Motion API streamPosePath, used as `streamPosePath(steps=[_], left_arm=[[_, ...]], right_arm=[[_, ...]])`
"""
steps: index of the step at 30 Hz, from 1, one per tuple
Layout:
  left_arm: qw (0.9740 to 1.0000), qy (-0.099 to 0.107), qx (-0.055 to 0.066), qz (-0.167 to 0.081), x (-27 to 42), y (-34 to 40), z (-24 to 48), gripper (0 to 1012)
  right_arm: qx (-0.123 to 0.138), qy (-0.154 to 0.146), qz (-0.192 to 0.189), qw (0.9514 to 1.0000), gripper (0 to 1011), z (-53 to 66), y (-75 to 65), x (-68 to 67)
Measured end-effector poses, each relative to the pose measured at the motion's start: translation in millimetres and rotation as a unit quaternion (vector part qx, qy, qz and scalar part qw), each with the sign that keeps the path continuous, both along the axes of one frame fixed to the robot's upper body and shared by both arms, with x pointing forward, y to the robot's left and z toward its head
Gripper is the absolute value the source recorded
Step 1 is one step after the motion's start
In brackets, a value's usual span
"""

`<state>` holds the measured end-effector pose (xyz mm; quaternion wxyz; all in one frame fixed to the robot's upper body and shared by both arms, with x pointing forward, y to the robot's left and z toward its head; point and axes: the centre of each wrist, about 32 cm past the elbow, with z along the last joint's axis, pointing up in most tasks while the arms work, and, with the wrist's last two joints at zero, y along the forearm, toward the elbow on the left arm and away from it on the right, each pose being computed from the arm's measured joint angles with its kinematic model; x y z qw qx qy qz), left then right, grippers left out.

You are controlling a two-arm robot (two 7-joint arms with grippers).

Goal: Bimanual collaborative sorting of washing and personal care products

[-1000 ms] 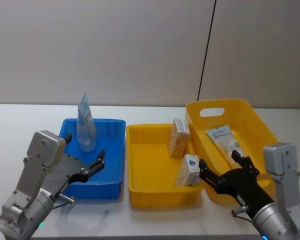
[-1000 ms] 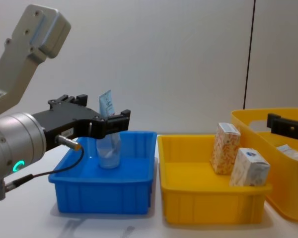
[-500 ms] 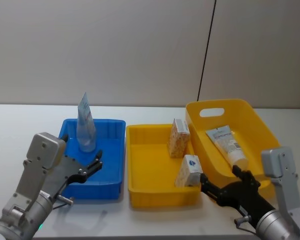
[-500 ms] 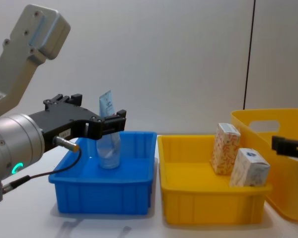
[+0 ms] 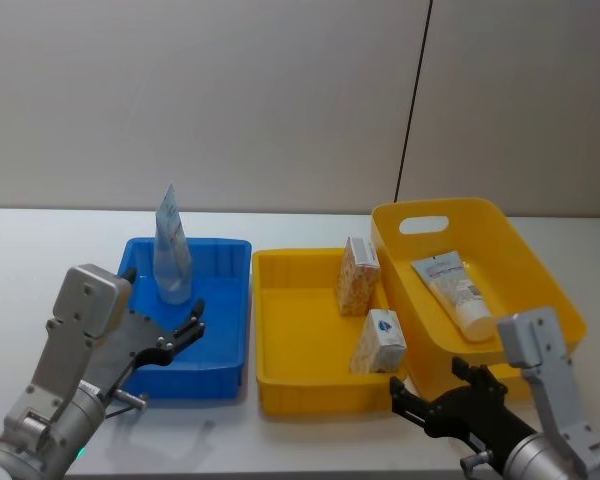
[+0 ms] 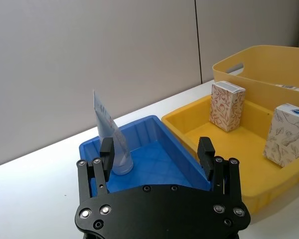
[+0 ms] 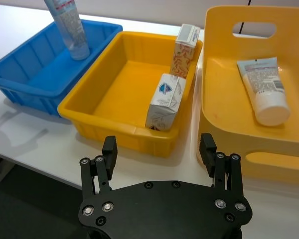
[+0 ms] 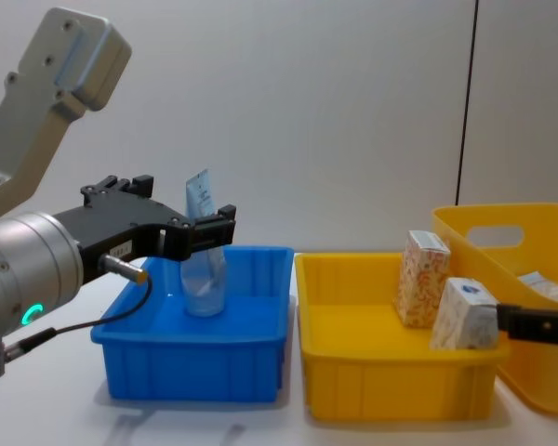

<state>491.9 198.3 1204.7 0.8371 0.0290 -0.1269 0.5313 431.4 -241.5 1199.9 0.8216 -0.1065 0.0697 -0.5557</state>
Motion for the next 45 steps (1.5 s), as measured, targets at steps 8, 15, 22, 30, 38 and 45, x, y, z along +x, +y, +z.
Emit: streamPosePath(steps=[8, 15, 22, 30, 38, 45], left_arm=[[1.0, 0.0, 0.0, 0.0, 0.1, 0.0, -0.1, 1001], [1.0, 0.001, 0.0, 0.0, 0.1, 0.1, -0.3, 1001], [1.0, 0.0, 0.0, 0.0, 0.1, 0.1, -0.3, 1001], [1.0, 0.0, 0.0, 0.0, 0.1, 0.1, -0.3, 1001], [1.0, 0.0, 0.0, 0.0, 0.1, 0.1, -0.3, 1001], [1.0, 0.0, 0.0, 0.0, 0.1, 0.1, -0.3, 1001]], right_arm=[[-0.008, 0.012, -0.007, 0.9999, 1002, -5.1, 7.2, 5.8], [-0.009, 0.019, -0.019, 0.9996, 1002, -10.5, 15.4, 12.0], [-0.01, 0.024, -0.023, 0.9994, 1002, -15.4, 24.3, 18.9], [-0.009, 0.022, -0.031, 0.9992, 1002, -20.6, 34.6, 27.6], [-0.007, 0.014, -0.048, 0.9987, 1002, -23.1, 41.8, 32.2], [-0.006, 0.009, -0.062, 0.998, 1002, -24.2, 45.9, 34.6]])
